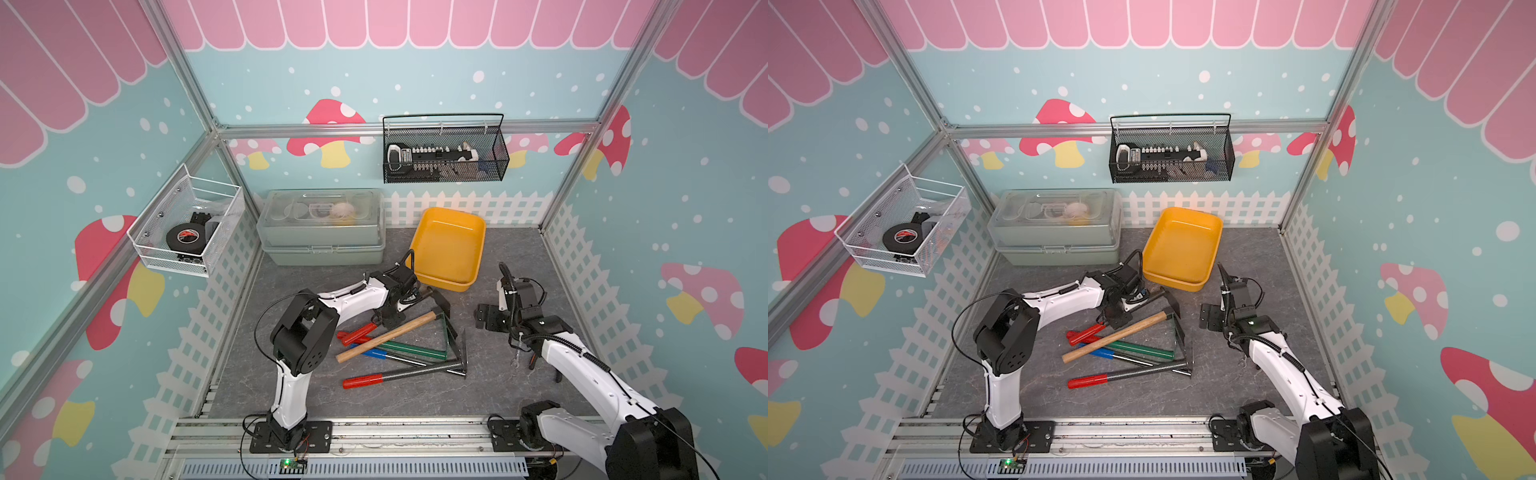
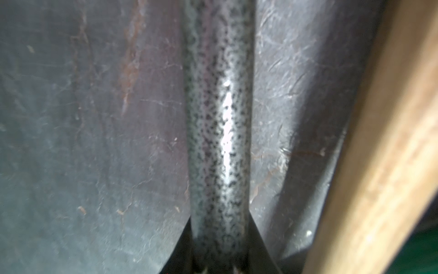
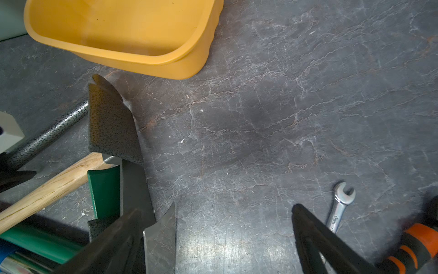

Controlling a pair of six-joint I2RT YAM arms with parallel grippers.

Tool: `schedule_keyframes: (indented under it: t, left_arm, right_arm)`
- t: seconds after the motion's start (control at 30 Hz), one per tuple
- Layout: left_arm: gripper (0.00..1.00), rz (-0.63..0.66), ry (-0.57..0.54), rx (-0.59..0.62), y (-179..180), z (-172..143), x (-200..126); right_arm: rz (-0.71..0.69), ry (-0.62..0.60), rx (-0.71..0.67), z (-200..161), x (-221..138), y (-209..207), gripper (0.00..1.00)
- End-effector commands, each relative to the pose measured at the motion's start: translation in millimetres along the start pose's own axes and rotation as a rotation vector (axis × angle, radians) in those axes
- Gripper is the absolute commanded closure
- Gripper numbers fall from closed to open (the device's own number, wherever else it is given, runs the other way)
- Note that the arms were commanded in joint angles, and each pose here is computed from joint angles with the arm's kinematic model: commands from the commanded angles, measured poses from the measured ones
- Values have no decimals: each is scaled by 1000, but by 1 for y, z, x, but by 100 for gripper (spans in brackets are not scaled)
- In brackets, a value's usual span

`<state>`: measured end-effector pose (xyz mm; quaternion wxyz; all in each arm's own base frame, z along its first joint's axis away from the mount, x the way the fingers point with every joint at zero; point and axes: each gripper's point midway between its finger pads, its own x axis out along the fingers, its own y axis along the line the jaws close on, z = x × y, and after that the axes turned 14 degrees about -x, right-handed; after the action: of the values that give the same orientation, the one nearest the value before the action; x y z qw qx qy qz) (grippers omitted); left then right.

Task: Put the small hoe into the storage box
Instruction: Pick up the hoe from the center of the board.

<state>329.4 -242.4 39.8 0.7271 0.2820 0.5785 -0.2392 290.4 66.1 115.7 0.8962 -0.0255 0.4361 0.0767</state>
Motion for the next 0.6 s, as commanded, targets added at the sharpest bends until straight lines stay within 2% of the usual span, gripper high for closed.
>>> schedule_keyframes:
  t: [0.0,0.37,0.57]
  left_arm:
    - [100,22,-96,6,4,10,-35]
    - [100,88,-110,-69,13,-1,-55]
    - [100,86,-132,-84,9,-7,-78]
  right_arm:
    - [-8,3,5,-3,1,0,3]
    - [-1,6,8,-4,5,1,3]
    - [1,4,7,-3,5,1,3]
